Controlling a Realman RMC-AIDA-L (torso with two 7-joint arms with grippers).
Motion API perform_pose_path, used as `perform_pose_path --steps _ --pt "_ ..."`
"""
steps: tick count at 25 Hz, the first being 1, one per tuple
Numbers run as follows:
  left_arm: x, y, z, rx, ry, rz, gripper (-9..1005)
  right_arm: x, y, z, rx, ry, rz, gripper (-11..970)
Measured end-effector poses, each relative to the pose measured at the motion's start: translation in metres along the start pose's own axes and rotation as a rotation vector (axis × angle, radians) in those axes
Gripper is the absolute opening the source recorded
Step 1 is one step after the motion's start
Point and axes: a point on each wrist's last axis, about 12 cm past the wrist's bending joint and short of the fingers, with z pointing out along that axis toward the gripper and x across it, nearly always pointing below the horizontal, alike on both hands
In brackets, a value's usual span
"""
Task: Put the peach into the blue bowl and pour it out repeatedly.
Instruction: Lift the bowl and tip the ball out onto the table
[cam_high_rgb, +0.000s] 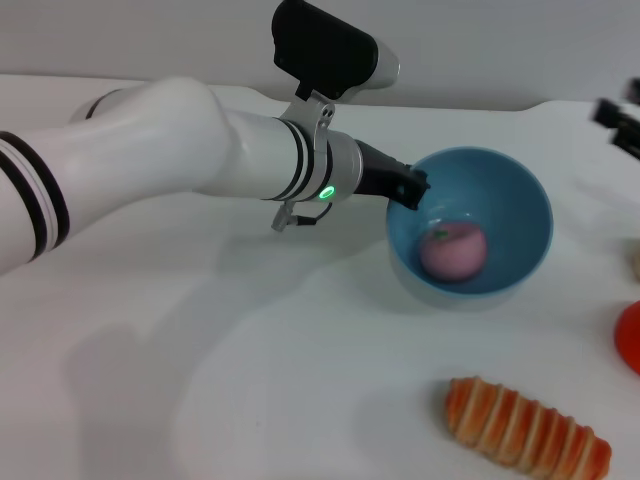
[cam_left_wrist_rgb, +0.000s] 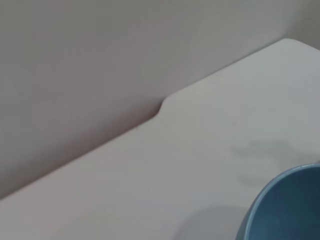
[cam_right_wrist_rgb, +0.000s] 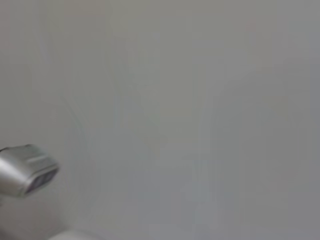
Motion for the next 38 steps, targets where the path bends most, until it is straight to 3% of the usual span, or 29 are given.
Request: perform_pose_path --steps 5,10,15,20,23,28,38 --pt "-0.007 0.0 -0.002 -0.005 -0.019 0.041 -1 0.037 -0.008 -0.036 0.23 -0.057 -0.048 578" --pt "-0.029 -0.005 -0.003 -0.043 -0.079 0.191 -1 0.075 0.0 -0.061 0.38 -0.046 -0.001 578" --pt "-0.058 -0.019 -0.005 -0.089 -0.154 0.426 0 0.098 0.015 -0.076 0.455 -0.062 0.119 578" --pt "-0.072 -0.041 -0.008 -0.11 -0.203 0.664 -1 0.111 0.027 -0.086 0.513 -0.075 0.117 578" --pt "-0.07 -0.048 -0.007 -0.122 -0.213 0.766 -1 0.111 0.031 -0.096 0.546 -0.124 0.119 578" --pt "-0.054 -0.065 -0.004 -0.14 -0.206 1.037 -1 0.113 0.032 -0.105 0.579 -0.138 0.129 578" --pt "-0.033 -0.075 -0.009 -0.189 -0.327 1.316 -1 0.113 0.029 -0.113 0.638 -0.159 0.141 578"
